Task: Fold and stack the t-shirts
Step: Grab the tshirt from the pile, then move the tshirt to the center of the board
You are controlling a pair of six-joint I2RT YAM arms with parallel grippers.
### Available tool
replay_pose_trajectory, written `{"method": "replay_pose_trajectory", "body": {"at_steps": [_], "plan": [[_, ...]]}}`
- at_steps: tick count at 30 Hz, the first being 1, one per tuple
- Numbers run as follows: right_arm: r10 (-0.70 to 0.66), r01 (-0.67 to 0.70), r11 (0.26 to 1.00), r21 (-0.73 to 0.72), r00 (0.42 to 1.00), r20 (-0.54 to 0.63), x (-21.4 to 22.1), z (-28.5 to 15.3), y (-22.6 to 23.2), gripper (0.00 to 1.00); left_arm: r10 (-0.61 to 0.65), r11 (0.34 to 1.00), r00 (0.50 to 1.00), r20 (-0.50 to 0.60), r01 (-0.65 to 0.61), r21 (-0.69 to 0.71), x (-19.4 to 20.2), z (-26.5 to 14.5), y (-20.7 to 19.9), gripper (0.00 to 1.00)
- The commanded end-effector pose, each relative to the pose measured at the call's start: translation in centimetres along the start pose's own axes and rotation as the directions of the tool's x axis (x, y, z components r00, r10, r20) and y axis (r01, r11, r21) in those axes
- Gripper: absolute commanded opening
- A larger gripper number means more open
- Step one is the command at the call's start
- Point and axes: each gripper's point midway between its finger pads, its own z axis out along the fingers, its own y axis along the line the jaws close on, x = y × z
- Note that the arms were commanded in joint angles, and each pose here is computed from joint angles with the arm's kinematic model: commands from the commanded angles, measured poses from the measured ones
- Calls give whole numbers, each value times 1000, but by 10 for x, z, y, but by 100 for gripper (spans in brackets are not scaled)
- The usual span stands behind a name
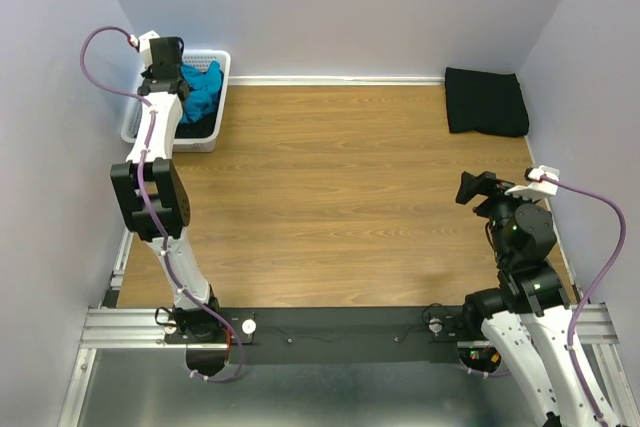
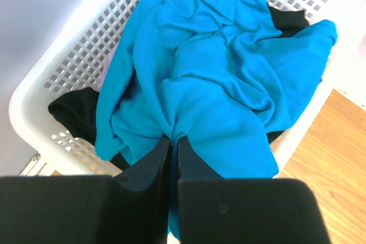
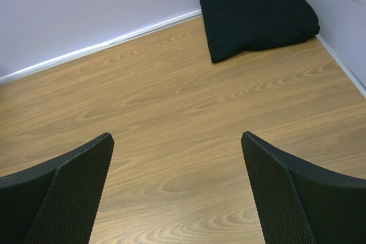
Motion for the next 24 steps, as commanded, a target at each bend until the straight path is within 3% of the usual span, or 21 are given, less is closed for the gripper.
{"method": "replay_pose_trajectory", "body": {"at_steps": [1,4,8,11,14,20,24], "plan": [[-14,14,1000,-2,1000,-14,7,2,0,100,-56,997,981,186,44,66,-80,-55,-11,5],[-17,17,1000,-2,1000,-19,8,3,0,100,-128,988,950,284,96,123,-125,-97,-15,2],[-18,18,1000,-9,1000,-24,8,3,2,100,-244,937,883,401,107,333,-175,-178,-48,0],[-20,20,1000,-16,999,-27,9,3,3,100,-252,901,864,436,45,431,-184,-224,-82,0],[-20,20,1000,-17,999,-32,9,4,4,100,-276,816,857,435,-30,577,-184,-284,-129,0],[-21,21,1000,-22,999,-27,7,4,5,100,-312,504,878,362,-170,847,-152,-412,-206,0],[-22,22,1000,-18,999,-29,7,4,4,100,-300,284,904,304,-220,933,-125,-478,-229,0]]}}
